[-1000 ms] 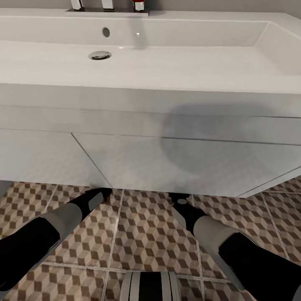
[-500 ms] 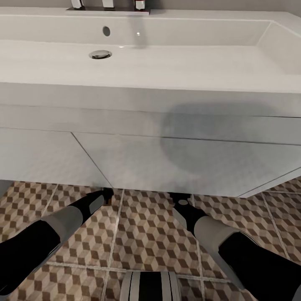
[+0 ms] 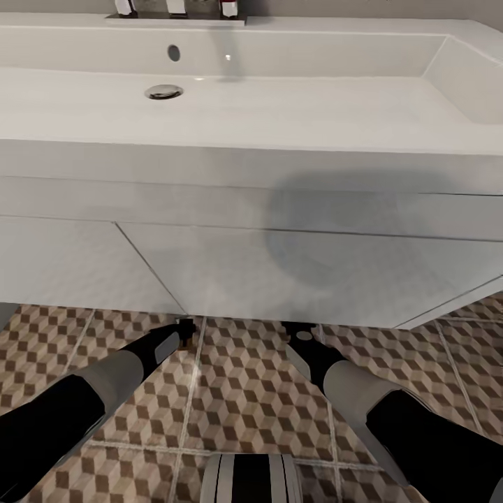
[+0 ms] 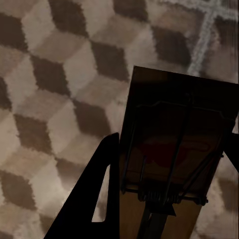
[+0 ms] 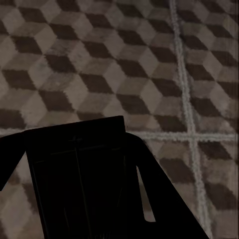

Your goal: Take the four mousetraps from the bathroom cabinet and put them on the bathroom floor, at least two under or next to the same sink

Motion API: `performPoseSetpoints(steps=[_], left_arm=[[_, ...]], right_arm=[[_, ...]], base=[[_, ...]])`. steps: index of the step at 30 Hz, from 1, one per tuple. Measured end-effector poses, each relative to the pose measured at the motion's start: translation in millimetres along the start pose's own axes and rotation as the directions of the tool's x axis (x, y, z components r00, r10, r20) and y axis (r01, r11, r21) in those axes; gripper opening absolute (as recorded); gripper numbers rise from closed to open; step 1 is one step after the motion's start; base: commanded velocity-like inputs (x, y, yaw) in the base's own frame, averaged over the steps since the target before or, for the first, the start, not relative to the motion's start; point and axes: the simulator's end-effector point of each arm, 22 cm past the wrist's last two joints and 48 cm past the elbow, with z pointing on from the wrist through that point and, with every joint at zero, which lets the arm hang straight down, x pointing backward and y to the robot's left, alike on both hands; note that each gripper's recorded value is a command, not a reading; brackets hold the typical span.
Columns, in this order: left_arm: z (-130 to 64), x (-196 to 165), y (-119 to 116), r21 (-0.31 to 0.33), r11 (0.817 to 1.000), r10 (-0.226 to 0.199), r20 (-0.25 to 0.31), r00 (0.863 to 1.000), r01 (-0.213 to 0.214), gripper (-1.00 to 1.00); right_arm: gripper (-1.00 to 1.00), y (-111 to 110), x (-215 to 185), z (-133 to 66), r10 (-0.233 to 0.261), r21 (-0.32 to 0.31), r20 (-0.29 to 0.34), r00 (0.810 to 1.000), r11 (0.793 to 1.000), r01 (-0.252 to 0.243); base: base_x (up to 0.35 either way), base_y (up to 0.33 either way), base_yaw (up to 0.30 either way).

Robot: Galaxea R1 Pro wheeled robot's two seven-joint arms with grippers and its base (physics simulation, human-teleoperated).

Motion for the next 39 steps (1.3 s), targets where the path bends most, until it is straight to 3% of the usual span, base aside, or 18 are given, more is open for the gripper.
performPoseSetpoints(steps=[17, 37, 39], left_arm=[[-2.7, -3.6, -0.9, 0.002, 1.0, 0.002, 0.007, 1.0, -0.002, -1.0], [-2.1, -5.8, 5.8, -0.007, 1.0, 0.007, 0.012, 1.0, -0.007, -1.0], [-2.2, -11.8, 6.0, -0.007, 1.0, 0.001, 0.039, 0.999, 0.0, -1.0]], right_arm=[[-1.0, 0.6, -4.5, -1.6, 0.0, -0.002, 0.006, 1.0, 1.0, 0.0], [-1.0, 5.8, -8.6, -2.2, 0.001, -0.013, 0.011, 1.0, 1.0, -0.001], [-1.0, 6.0, -8.4, -2.1, 0.0, -0.016, 0.011, 1.0, 1.0, 0.001]], base=[[0.0, 0.0, -0.146], [0.0, 0.0, -0.009], [0.0, 0.0, 0.0]])
